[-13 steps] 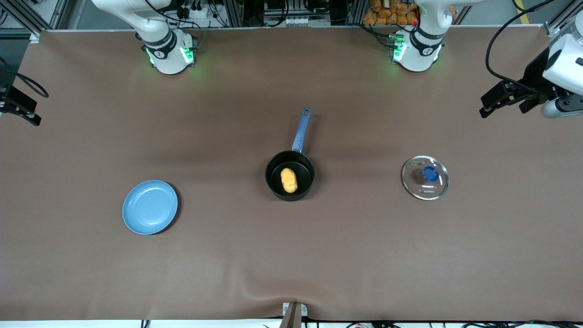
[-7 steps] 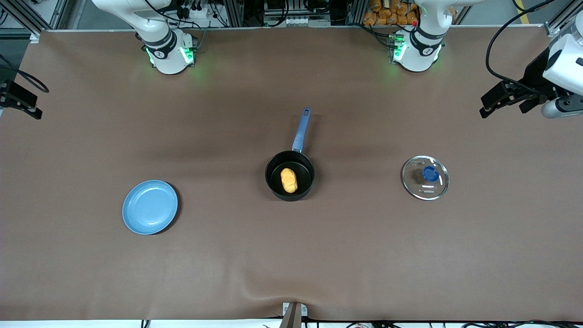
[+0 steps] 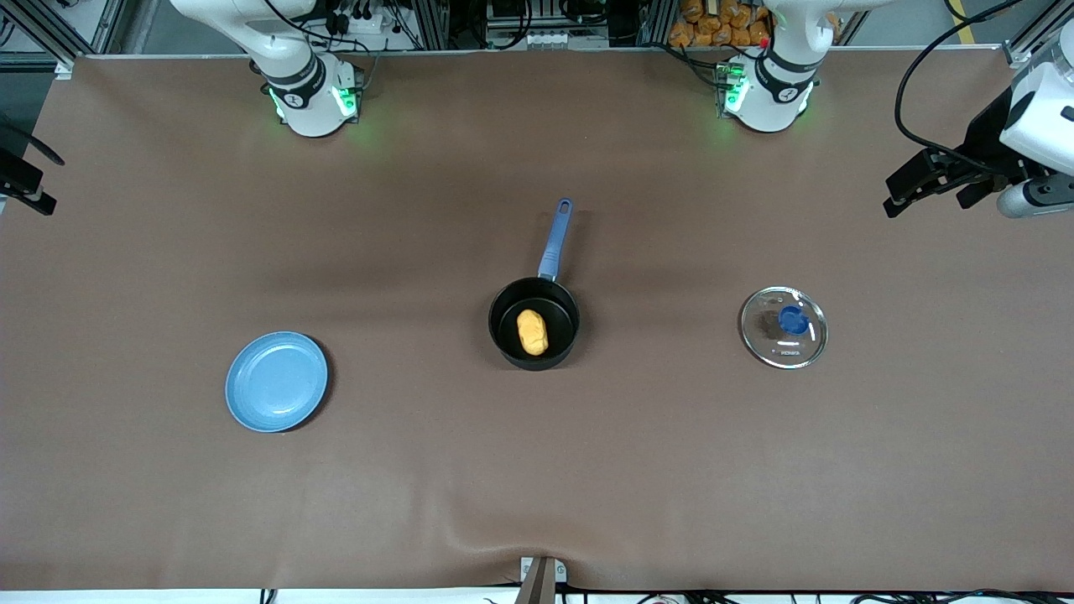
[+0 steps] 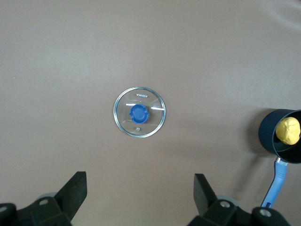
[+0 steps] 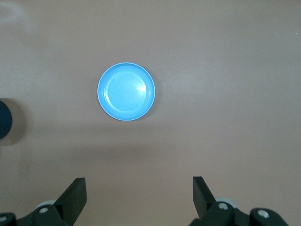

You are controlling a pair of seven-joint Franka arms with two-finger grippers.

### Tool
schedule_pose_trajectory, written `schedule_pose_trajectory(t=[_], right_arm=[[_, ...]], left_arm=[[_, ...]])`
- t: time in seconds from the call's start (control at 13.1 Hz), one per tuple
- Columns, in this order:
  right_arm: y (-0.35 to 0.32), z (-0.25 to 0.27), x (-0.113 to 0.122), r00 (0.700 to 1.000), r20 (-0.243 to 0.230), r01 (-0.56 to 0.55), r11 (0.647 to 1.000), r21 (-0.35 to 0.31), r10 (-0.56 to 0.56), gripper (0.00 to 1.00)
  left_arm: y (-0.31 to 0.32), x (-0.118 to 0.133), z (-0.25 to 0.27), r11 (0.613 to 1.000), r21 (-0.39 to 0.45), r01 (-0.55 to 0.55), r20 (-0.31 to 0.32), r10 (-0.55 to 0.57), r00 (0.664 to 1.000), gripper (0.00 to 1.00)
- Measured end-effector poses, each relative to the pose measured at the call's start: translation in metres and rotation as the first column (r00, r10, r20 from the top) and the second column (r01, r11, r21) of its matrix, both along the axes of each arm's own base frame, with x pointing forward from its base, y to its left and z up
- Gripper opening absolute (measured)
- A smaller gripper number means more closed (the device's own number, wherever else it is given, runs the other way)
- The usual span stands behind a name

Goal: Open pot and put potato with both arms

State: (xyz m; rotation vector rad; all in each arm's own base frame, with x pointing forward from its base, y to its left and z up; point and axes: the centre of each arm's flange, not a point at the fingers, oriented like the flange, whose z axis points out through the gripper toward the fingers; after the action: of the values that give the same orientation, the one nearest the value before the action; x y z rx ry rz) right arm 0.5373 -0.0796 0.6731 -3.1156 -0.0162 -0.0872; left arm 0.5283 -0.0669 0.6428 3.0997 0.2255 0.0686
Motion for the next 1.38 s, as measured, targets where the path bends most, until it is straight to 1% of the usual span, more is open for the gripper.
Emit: schedule_pose_trajectory(t=[0.31,0.69,0.84,1.07,1.38], right_arm=[[-0.02,0.0,-0.003,0.999,0.002,0.037,0.999,0.009,-0.037,1.0],[-0.021,0.0,-0.004,0.999,0.001,0.038,0.999,0.01,-0.038,1.0],[-0.021,0.001,-0.004,0.999,0.002,0.039,0.999,0.01,-0.039,1.0],[-0.022,0.002,-0.004,0.999,0.004,0.037,0.999,0.009,-0.037,1.0],[-0.021,0.002,-0.004,0.999,0.003,0.032,0.999,0.009,-0.032,1.0]], left_arm=[[0.0,0.002,-0.005,1.0,0.0,0.0,-0.009,0.0,1.0,1.0],[0.0,0.002,-0.005,1.0,0.0,0.0,-0.008,0.0,1.0,1.0],[0.024,-0.004,0.004,0.998,0.062,0.001,-0.048,0.002,0.999,1.0],[0.052,-0.009,0.019,0.998,0.067,-0.021,-0.055,0.025,0.998,1.0],[0.046,-0.009,0.019,0.998,0.067,-0.01,-0.056,0.014,0.998,1.0]])
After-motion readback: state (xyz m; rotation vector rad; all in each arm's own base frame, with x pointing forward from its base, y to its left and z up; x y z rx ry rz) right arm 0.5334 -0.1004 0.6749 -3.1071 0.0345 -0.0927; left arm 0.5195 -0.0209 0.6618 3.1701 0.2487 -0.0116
